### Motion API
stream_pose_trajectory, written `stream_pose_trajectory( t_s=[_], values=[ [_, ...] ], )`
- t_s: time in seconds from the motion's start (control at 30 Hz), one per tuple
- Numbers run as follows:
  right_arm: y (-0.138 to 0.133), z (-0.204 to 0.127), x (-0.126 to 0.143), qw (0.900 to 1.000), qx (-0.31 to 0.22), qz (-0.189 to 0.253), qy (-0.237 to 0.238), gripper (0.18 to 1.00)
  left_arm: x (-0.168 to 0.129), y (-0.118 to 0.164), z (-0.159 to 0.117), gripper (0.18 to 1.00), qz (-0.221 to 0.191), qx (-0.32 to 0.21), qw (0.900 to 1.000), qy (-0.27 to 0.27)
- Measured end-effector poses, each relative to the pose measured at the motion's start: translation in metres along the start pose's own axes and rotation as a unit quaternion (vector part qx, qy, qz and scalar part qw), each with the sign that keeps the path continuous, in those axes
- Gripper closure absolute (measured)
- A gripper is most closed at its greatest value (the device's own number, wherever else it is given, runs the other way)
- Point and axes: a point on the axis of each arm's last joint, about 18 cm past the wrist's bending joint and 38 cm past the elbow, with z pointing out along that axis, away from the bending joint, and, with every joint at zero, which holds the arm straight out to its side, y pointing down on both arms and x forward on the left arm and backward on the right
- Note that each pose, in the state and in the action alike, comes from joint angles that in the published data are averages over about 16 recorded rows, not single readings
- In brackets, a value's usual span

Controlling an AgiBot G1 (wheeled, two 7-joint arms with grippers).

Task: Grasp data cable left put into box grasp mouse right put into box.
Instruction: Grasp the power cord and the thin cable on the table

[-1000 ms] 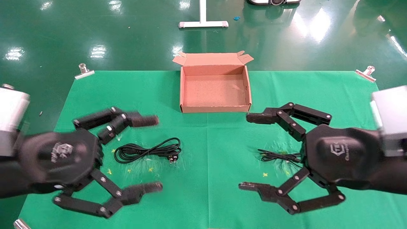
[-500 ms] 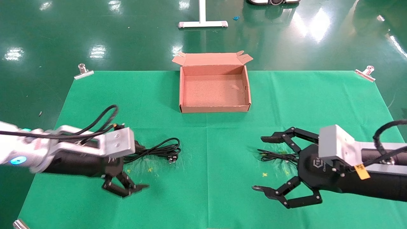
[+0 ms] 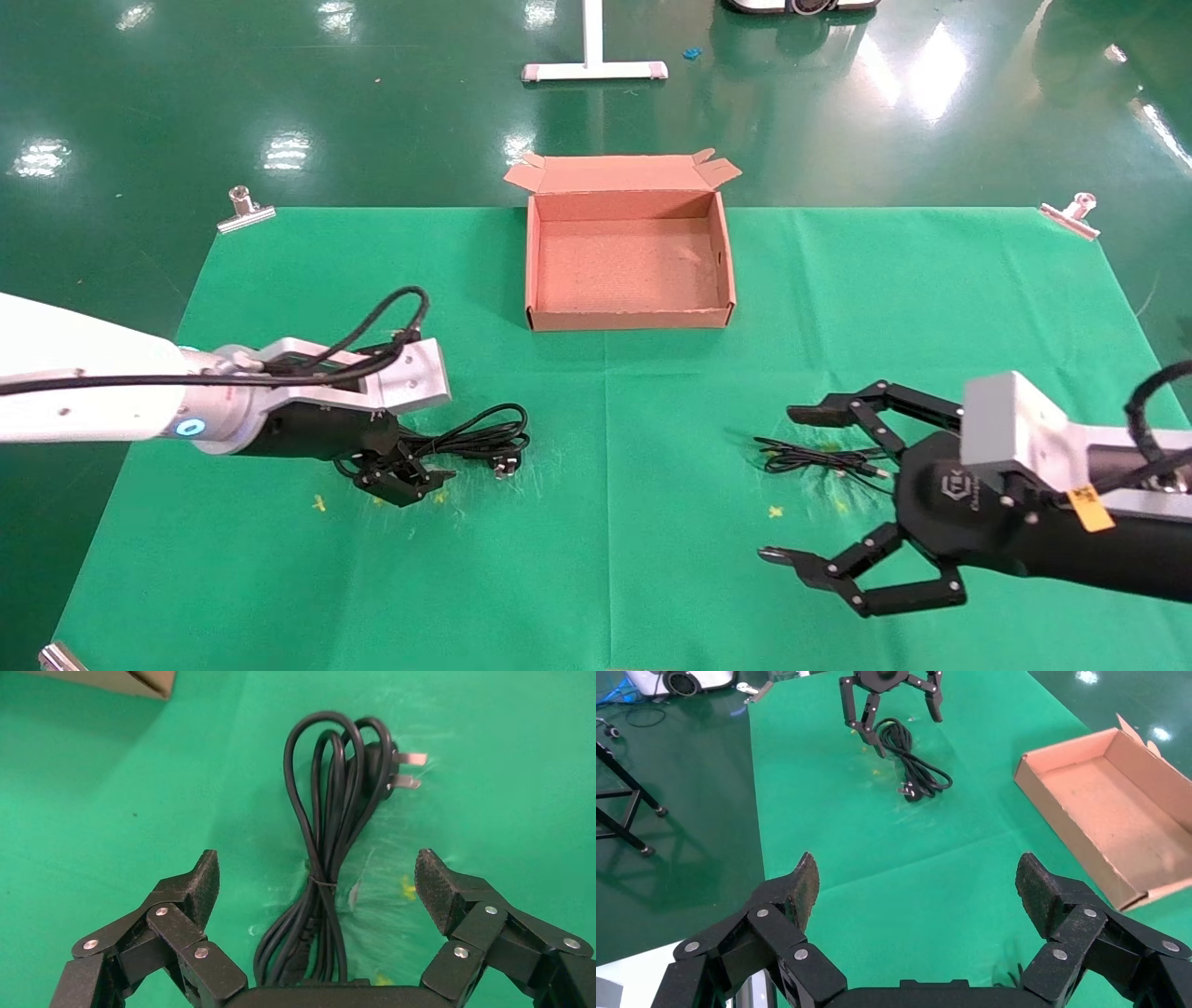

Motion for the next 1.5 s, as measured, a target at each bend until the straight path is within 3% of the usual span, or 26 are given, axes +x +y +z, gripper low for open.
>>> stream_pose_trajectory(
  t_s=[0.97, 1.23, 1.5],
  values=[
    [0.008, -0.018, 0.003, 0.999, -0.023, -0.006, 0.023, 0.178, -0.004, 0.000, 0.033, 0.184, 0.025, -0.051, 0.9969, -0.054],
    [0.029, -0.016, 0.013, 0.995, -0.081, -0.035, 0.049, 0.178, -0.004, 0.001, 0.035, 0.184, 0.027, -0.055, 0.9965, -0.056],
    [0.062, -0.002, 0.032, 0.981, -0.166, -0.064, 0.083, 0.178, -0.004, 0.001, 0.035, 0.184, 0.027, -0.056, 0.9965, -0.056]
  ],
)
